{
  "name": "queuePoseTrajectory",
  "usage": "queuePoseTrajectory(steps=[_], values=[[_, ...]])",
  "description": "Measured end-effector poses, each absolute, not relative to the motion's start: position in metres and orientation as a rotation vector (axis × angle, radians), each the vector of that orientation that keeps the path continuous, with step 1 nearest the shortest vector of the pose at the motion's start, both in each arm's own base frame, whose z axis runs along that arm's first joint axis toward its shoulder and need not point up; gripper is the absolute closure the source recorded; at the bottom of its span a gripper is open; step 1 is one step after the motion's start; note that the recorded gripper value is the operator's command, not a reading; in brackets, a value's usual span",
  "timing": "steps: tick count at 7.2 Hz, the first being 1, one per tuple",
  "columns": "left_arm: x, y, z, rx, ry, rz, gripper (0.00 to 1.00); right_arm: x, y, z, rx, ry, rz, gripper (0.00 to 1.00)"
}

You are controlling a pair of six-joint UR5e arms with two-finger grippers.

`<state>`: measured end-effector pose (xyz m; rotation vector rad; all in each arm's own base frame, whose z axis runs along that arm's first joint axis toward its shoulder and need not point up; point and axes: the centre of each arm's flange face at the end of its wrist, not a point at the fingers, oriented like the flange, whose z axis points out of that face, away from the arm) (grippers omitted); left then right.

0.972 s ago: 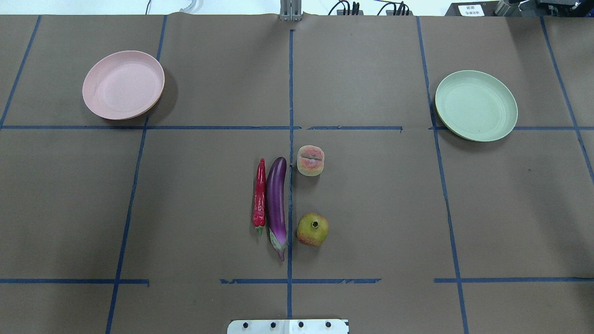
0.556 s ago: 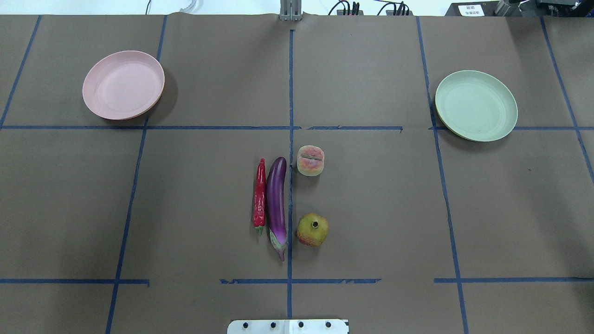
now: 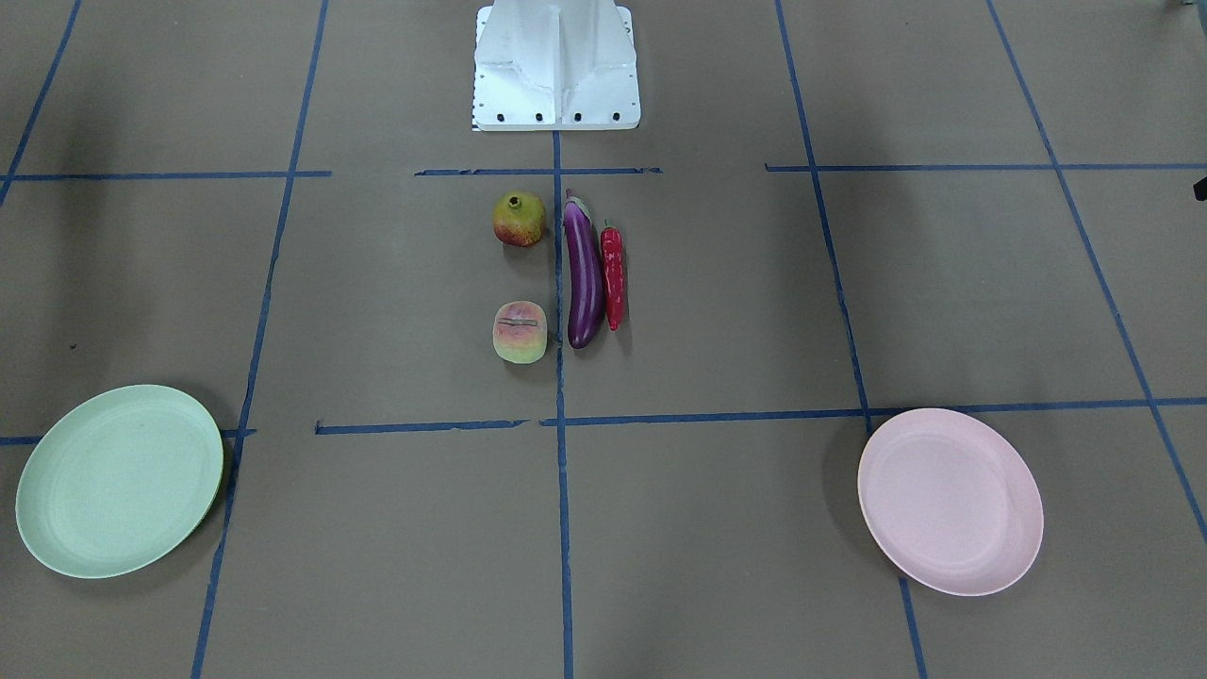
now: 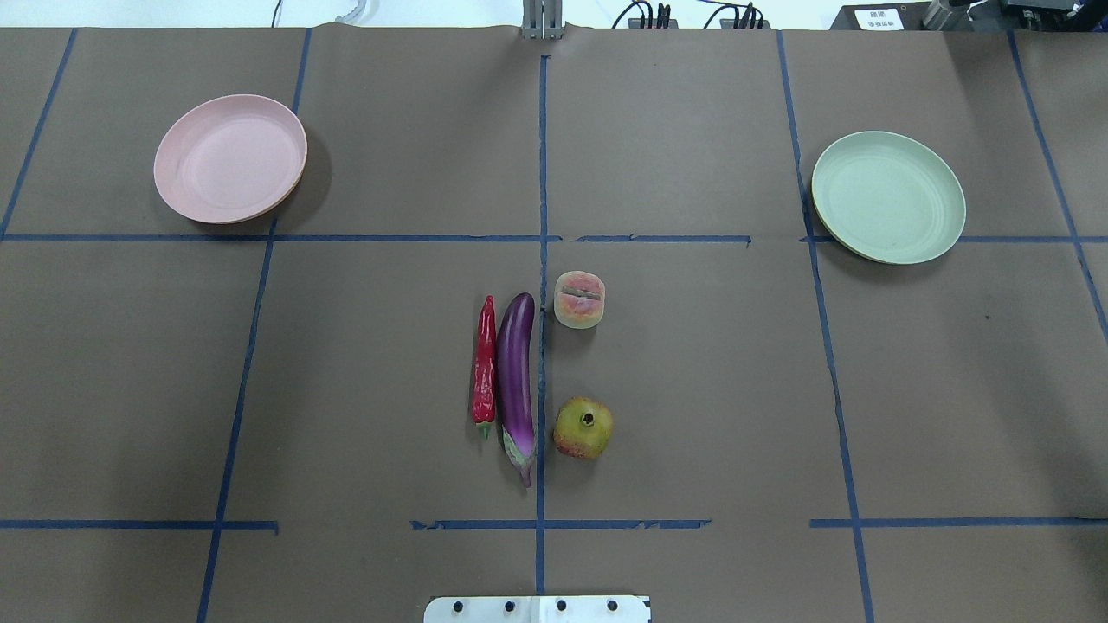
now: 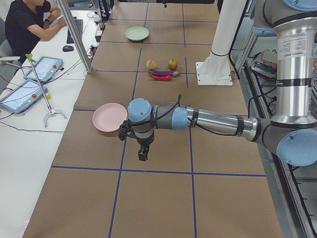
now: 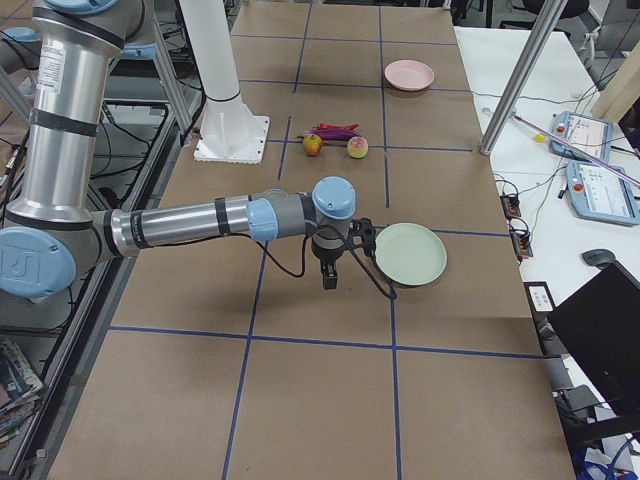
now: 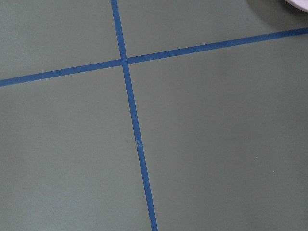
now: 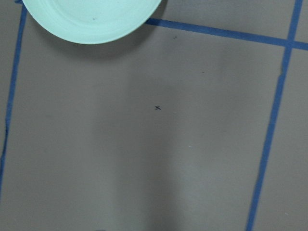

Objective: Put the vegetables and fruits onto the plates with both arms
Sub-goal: 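Reach the right gripper down to the pomegranate and grasp it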

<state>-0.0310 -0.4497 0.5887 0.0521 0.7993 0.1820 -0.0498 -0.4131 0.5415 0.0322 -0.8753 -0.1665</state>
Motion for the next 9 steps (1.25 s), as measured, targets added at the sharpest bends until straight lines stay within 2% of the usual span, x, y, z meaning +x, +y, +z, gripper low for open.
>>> queuePoseTrajectory(steps=[2,4,7,9], values=[[-0.031,-0.450,0.585,0.064,0.801,0.188,0.00,-0.157,-0.435,0.465,-0.016,-0.954,-0.050,0.00],[-0.031,-0.451,0.579,0.085,0.805,0.197,0.00,-0.272,-0.435,0.373,-0.088,-0.999,0.104,0.00],[-0.030,-0.453,0.576,0.093,0.806,0.201,0.00,-0.444,-0.379,0.245,-0.132,-1.008,0.294,0.00],[-0.030,-0.453,0.575,0.094,0.808,0.202,0.00,-0.520,-0.369,0.211,-0.126,-0.937,0.372,0.00]])
